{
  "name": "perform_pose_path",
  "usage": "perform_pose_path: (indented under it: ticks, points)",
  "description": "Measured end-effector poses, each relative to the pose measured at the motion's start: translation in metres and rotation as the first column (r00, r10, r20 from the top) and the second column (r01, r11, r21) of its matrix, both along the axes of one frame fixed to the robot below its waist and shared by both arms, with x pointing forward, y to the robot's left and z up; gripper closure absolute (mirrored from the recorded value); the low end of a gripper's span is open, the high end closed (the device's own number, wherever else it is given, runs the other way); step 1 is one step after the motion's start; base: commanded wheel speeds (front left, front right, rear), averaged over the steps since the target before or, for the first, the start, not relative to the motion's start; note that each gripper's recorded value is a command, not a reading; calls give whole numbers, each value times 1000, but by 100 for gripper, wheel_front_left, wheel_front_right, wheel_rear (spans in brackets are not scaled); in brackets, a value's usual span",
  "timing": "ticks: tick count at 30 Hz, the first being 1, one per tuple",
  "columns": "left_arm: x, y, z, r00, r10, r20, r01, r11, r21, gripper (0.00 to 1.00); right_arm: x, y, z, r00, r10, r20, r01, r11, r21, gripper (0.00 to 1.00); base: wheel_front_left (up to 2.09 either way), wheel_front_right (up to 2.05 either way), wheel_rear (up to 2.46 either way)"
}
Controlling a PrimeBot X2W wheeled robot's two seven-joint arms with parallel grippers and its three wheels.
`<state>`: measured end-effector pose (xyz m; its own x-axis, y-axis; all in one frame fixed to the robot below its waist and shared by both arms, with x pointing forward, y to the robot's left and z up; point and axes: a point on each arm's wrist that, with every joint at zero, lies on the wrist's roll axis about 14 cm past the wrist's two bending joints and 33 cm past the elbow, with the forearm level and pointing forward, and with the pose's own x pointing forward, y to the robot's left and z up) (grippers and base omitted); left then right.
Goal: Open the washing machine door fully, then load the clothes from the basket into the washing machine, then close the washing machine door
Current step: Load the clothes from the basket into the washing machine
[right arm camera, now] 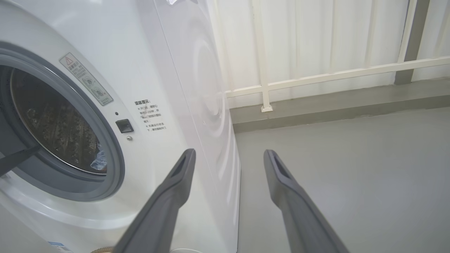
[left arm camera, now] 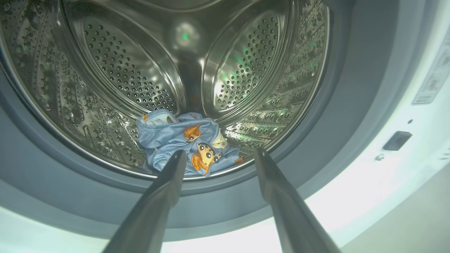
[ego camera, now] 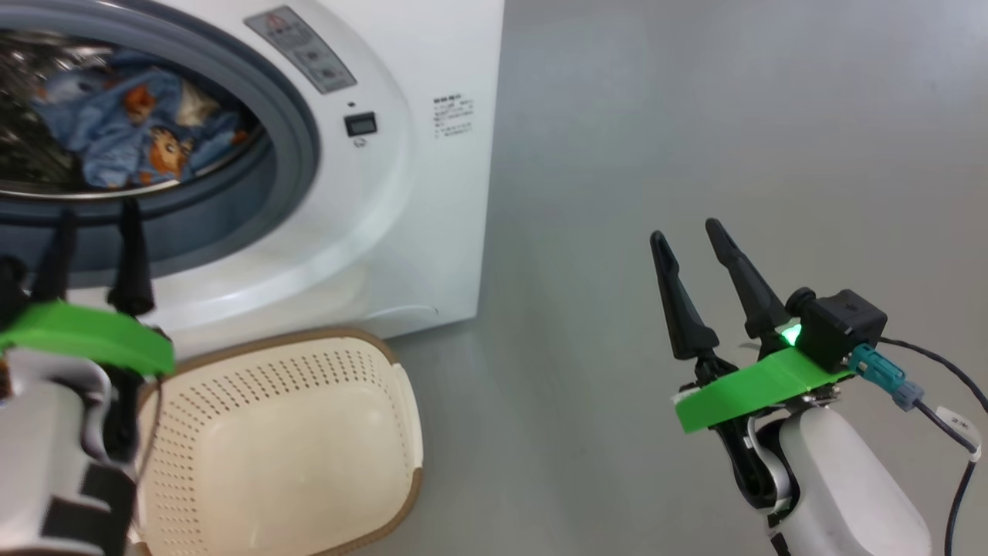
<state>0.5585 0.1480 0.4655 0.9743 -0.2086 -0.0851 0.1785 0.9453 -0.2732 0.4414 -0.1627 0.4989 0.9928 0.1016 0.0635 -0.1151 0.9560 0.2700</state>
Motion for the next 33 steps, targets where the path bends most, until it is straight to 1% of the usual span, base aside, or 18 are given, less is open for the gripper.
perform_pose_path:
  ticks: [4, 5, 9, 15, 19, 22, 26, 33]
  points:
    - [-26, -1, 6, 1000, 5, 19, -5, 1000, -22, 0, -5, 1, 9, 1000, 11, 21, -11, 1000, -8, 0, 0, 0, 0]
    - [-26, -1, 6, 1000, 5, 19, -5, 1000, -22, 0, -5, 1, 9, 1000, 11, 21, -11, 1000, -8, 0, 0, 0, 0]
    - [-49, 7, 9, 999, 32, 31, -30, 998, -46, 0, -9, 7, 14, 999, 27, 34, -27, 1000, -2, 0, 0, 0, 0]
    - [-82, 24, 10, 997, 66, 39, -64, 997, -33, 0, -16, 10, 22, 998, 45, 52, -45, 999, -8, 0, 0, 0, 0]
    - [-101, 28, 14, 995, 82, 52, -80, 996, -42, 0, -18, 11, 30, 996, 55, 73, -54, 998, -16, 0, 0, 0, 0]
    - [-112, 31, 17, 993, 100, 63, -97, 994, -54, 0, -20, 13, 35, 995, 61, 83, -61, 998, -3, 0, 0, 0, 0]
    - [-126, 35, 21, 990, 114, 80, -111, 993, -41, 0, -27, 12, 29, 996, 63, 66, -64, 998, 4, 0, 0, 0, 0]
    - [-144, 38, 27, 985, 142, 100, -136, 989, -62, 0, -33, 13, 30, 995, 70, 67, -71, 998, 2, 0, 0, 0, 0]
